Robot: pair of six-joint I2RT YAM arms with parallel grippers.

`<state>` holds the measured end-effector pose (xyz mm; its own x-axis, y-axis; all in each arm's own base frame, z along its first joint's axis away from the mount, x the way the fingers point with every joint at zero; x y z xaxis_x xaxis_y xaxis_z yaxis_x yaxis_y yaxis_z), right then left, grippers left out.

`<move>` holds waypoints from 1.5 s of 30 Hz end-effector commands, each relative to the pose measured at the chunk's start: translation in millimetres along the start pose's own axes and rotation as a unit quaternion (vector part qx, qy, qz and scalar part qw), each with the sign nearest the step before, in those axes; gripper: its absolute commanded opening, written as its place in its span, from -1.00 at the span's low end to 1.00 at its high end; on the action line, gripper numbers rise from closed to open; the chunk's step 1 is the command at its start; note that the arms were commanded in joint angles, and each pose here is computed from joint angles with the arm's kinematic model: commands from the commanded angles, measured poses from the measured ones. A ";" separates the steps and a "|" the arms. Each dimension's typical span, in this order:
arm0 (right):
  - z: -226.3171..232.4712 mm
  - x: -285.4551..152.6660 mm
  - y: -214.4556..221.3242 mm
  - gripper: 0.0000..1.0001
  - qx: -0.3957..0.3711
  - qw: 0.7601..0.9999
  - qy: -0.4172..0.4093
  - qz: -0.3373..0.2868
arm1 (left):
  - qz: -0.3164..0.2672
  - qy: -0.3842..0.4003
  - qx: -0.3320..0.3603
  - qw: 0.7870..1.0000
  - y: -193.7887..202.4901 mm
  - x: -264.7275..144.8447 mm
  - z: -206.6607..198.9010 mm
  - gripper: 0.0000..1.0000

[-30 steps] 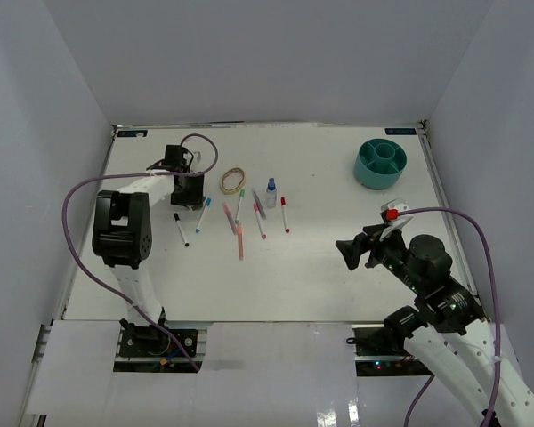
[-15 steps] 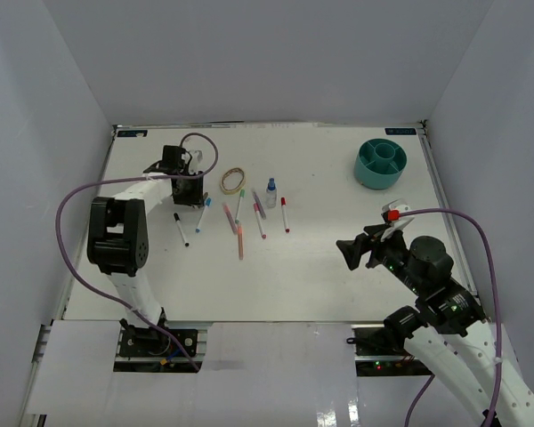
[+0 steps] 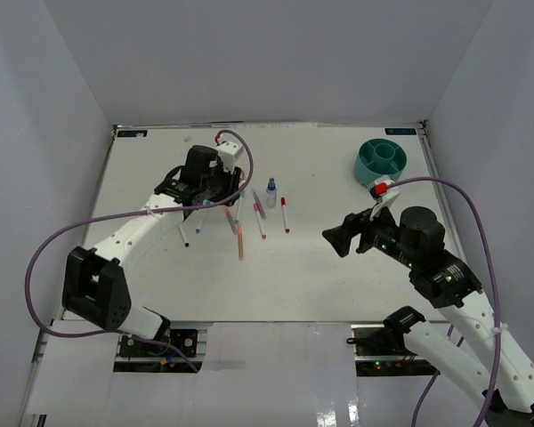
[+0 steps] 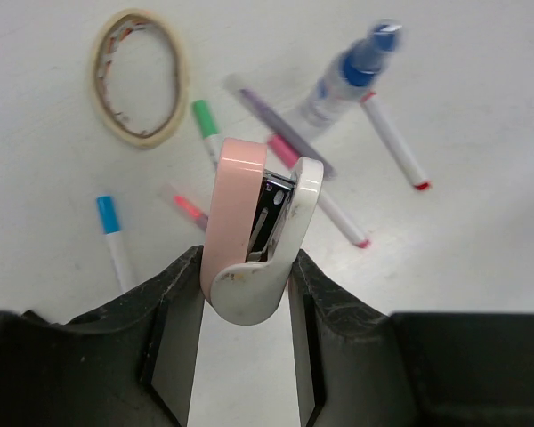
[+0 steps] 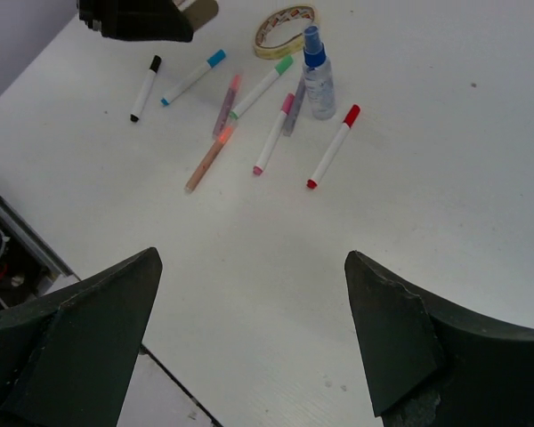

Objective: Sort the stationery into containers
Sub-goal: Pick up the stapler from the center of the board.

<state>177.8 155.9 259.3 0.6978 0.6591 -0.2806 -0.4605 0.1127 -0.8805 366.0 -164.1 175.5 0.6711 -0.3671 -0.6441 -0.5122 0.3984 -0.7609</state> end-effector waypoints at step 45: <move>111.6 194.4 -49.4 0.52 0.175 0.956 -0.180 0.149 | -0.169 0.111 0.038 0.979 -15.6 -91.5 -98.0 -0.21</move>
<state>276.6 347.8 257.2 0.3184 0.8635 -0.3912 -0.8393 0.0649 -0.5398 262.0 -217.0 225.7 0.6516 -0.6369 -0.4120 -0.2751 0.3078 -0.9108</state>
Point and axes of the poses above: each gripper's point midway between its finger pads, its own x axis out along the fingers, its own z axis along the line the jaws close on, y = z × x, the point moved 2 cm from there along -x, back along the fingers, and after that the axes turned 10 degrees about x, right-handed, at the moved point
